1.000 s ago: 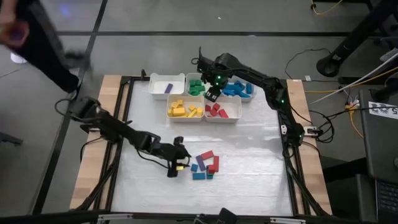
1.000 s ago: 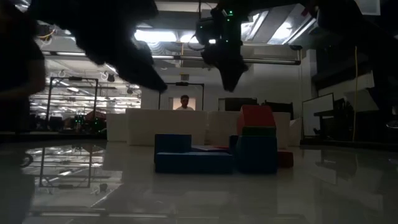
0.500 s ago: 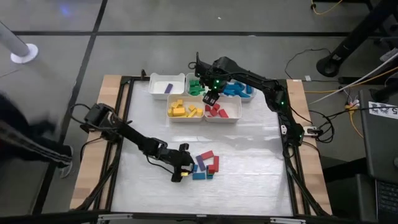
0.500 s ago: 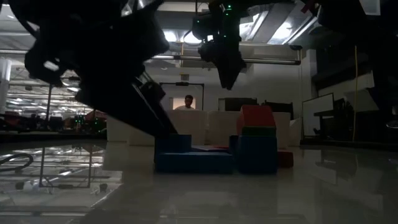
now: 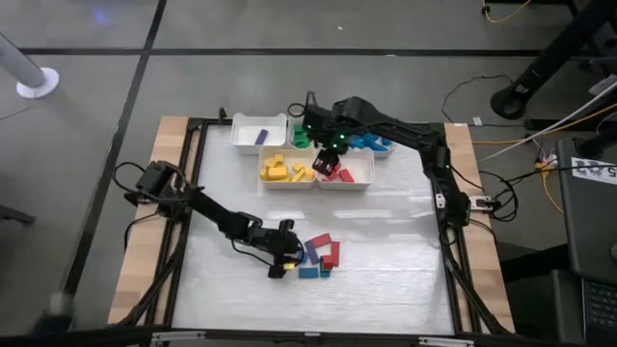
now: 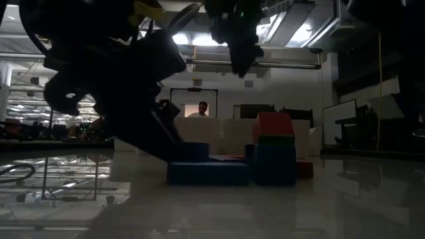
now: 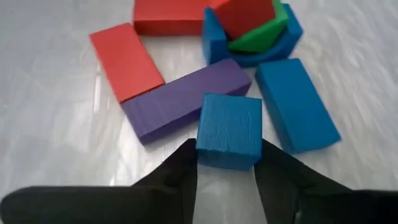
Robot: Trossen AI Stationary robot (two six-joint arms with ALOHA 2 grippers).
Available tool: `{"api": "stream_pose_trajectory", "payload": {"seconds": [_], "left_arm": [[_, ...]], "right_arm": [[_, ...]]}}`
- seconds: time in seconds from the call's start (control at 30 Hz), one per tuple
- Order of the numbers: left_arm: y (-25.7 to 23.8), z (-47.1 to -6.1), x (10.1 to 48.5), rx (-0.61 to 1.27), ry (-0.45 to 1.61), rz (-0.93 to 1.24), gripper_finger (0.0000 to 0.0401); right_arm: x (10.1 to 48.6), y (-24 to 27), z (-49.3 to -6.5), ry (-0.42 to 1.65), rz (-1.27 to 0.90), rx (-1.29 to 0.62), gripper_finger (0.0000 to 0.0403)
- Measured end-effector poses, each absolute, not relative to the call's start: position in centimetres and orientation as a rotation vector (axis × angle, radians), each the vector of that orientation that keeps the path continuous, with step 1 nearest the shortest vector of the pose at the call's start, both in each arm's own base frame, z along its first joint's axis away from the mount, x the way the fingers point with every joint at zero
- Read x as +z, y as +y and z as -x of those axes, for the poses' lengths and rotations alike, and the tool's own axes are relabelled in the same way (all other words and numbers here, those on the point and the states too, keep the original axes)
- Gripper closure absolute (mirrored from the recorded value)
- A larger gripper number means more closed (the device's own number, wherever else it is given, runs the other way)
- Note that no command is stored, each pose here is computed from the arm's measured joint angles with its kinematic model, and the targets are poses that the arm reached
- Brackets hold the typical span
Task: Sort blocks
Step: Put the blue block into the top right bin
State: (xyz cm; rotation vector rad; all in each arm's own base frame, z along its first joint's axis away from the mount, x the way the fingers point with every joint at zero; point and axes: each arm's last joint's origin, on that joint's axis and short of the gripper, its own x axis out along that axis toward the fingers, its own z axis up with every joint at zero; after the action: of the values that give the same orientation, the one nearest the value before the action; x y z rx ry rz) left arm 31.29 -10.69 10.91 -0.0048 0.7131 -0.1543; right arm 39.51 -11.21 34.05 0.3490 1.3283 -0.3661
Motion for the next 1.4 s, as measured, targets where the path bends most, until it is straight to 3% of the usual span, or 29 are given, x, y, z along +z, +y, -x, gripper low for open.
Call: {"api": "stream_pose_trajectory", "payload": {"seconds": [0.27,0.53,0.77,1.13,1.4], "left_arm": [[-10.5,-31.3,11.8,-0.148,0.695,0.036,0.0289],[-9.4,-30.9,17.1,-0.160,0.520,0.041,0.0289],[-5.1,-31.2,20.8,-0.066,0.345,-0.067,0.0289],[3.8,-33.0,24.2,0.155,0.195,-0.292,0.0288],[9.8,-33.6,26.1,0.202,0.121,-0.303,0.0287]], "right_arm": [[39.3,-5.6,-36.9,1.186,-0.383,-0.337,0.0237],[42.3,1.0,-34.6,1.096,-0.398,-0.308,0.0237],[42.6,7.0,-33.6,1.059,-0.472,-0.349,0.0237],[42.4,14.5,-31.2,0.832,-0.747,-0.626,0.0237],[41.8,17.8,-30.4,0.697,-0.907,-0.719,0.0237]]}}
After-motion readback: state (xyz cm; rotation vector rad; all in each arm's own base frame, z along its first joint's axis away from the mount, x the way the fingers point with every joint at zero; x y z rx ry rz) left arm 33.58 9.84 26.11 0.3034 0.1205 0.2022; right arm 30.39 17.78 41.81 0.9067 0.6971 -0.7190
